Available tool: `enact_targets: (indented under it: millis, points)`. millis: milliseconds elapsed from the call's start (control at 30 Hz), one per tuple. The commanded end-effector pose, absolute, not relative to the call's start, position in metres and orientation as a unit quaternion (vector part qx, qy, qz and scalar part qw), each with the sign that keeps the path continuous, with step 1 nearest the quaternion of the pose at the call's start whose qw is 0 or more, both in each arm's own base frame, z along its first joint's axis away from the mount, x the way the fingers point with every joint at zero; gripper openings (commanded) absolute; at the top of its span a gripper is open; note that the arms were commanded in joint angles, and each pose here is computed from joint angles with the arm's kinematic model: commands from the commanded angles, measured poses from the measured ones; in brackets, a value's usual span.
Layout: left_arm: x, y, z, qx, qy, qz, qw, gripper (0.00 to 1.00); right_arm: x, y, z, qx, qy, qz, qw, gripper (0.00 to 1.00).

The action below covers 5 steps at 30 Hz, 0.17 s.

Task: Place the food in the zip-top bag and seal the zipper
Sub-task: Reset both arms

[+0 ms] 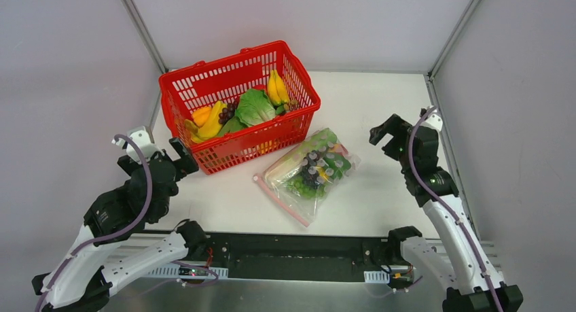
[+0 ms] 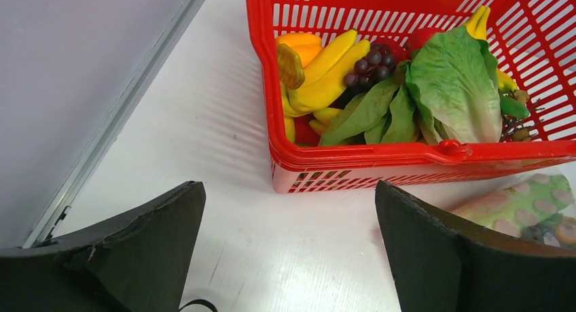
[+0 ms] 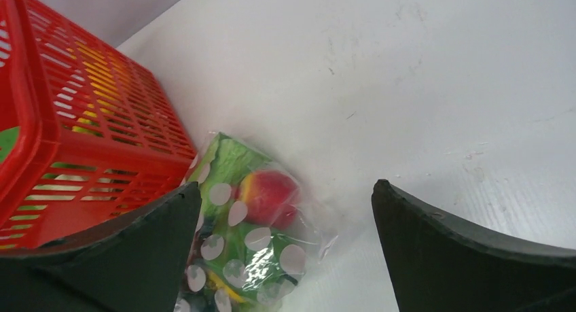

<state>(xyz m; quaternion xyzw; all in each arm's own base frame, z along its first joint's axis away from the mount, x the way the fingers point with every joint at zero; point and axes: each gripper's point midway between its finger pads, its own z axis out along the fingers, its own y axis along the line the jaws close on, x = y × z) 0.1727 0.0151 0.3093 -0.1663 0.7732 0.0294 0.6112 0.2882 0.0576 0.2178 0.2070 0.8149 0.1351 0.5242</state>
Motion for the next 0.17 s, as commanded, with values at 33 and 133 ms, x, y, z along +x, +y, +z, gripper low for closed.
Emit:
enact_targets:
  millis: [33, 133]
  points:
    - [0.1786, 0.0113, 0.3121, -0.158, 0.769, 0.036, 0.618, 1.0, 0.2794, 0.081, 0.2385, 0.192, 0.798, 0.225, 0.526, 1.0]
    - [0.1801, 0.0093, 0.3119, -0.157, 0.77, 0.035, 0.618, 1.0, 0.2776, 0.0807, 0.24, 0.187, 0.795, 0.225, 0.531, 1.0]
